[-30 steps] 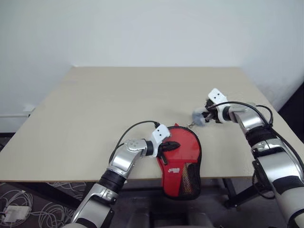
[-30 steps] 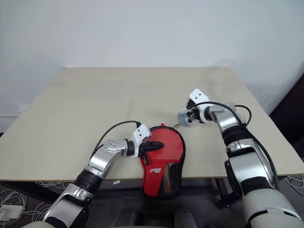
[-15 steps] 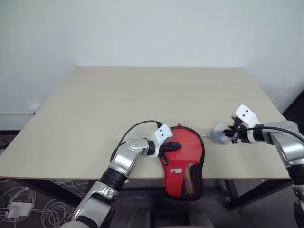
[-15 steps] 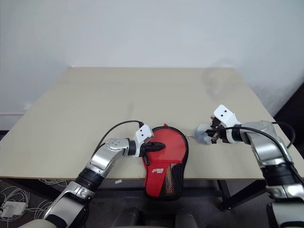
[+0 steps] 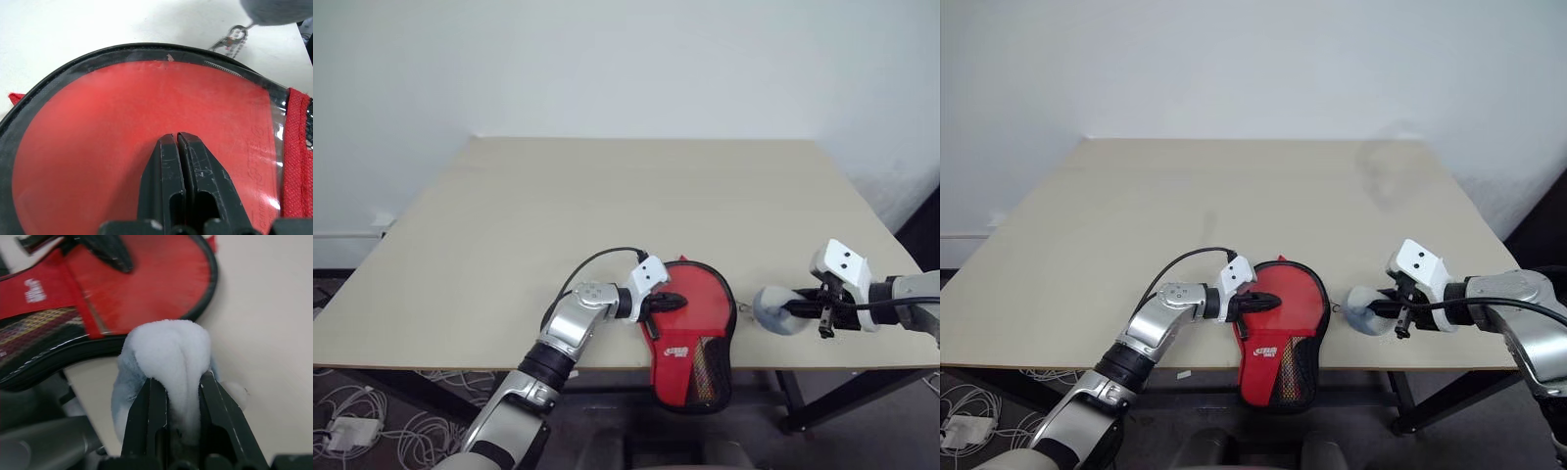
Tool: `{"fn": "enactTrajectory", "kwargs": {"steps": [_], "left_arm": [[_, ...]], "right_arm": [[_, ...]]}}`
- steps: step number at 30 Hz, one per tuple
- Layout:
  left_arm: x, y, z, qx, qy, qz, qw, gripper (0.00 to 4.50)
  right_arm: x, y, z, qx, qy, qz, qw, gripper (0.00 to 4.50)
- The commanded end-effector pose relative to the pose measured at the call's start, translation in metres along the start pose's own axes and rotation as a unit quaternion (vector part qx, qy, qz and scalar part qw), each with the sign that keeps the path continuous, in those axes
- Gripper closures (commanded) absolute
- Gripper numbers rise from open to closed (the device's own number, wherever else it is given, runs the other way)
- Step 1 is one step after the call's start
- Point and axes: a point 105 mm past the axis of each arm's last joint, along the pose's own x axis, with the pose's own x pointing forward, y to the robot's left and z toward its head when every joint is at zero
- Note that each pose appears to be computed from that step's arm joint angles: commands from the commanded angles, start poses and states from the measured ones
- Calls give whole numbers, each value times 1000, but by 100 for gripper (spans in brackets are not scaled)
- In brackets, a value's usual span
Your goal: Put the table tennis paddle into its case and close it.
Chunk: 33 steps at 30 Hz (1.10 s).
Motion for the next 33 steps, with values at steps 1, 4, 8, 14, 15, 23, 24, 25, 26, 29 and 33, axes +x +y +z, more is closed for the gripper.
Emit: {"fn": "enactTrajectory", "kwargs": {"steps": [1,4,8,14,15,23,24,25,26,29,33], "left_arm": [[0,-2,-29,-20,54,0,998,450],[-1,0,-28,-21,52,3,998,450],[-3,2,-30,-18,55,6,998,450],[-6,4,-32,-12,58,10,998,450],[-6,4,-32,-12,58,10,998,450],[-9,7,-33,-8,61,10,998,450],[-10,7,-33,-7,61,11,998,450],[-10,8,-33,-7,62,11,998,450],[-11,8,-33,-5,63,10,998,450],[-12,8,-34,-2,66,7,998,450],[-11,8,-32,4,65,2,998,450]], "right_arm": [[-10,8,10,-28,-5,16,999,422],[-9,13,8,-31,-1,27,999,422],[-10,33,7,-40,4,77,996,422],[-14,50,0,-49,25,121,991,422],[-16,53,-2,-52,29,130,990,422],[-20,73,-10,-71,51,185,979,422],[-19,75,-10,-73,51,189,978,422],[-19,76,-10,-75,50,192,977,422],[-18,75,-10,-76,48,189,978,422],[-13,66,-9,-82,45,166,982,422],[-5,43,-5,-85,33,110,990,422]]}}
